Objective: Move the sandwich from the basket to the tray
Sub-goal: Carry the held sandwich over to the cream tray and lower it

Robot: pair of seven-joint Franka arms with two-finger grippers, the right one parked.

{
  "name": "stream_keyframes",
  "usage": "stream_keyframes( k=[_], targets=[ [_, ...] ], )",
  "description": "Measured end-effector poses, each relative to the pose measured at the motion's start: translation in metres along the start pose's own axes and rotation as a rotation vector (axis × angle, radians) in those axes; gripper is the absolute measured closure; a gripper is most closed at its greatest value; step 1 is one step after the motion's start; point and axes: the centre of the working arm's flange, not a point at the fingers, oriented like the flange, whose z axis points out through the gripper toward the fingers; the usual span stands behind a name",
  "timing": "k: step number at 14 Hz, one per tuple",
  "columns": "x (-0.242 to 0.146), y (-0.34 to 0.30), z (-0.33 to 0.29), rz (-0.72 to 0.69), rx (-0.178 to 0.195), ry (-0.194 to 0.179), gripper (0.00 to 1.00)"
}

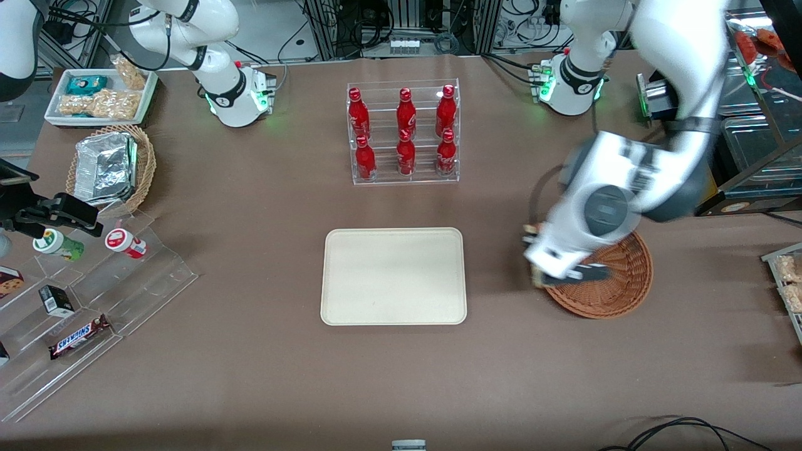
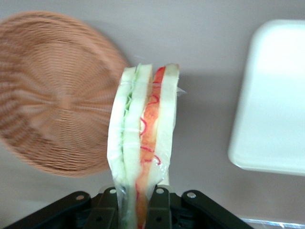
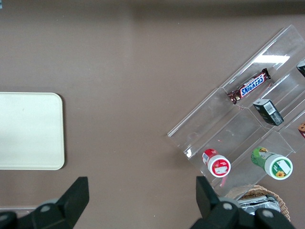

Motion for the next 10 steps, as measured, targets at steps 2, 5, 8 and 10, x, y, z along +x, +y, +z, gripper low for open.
stream_keyframes(
  k=[2,5,8,10],
  targets=[
    [-0.016,0.067,0.013,0.062,0.012,-0.012,0.85],
    [-0.022,0.128,0.043,0.114,0.019,-0.037,0.82],
    [-0.007,0.163,0.052,0.125,0.010,-0.001,0.78],
    [0.002,0.181,0.057,0.079,0.007,0.027,0.76]
  ],
)
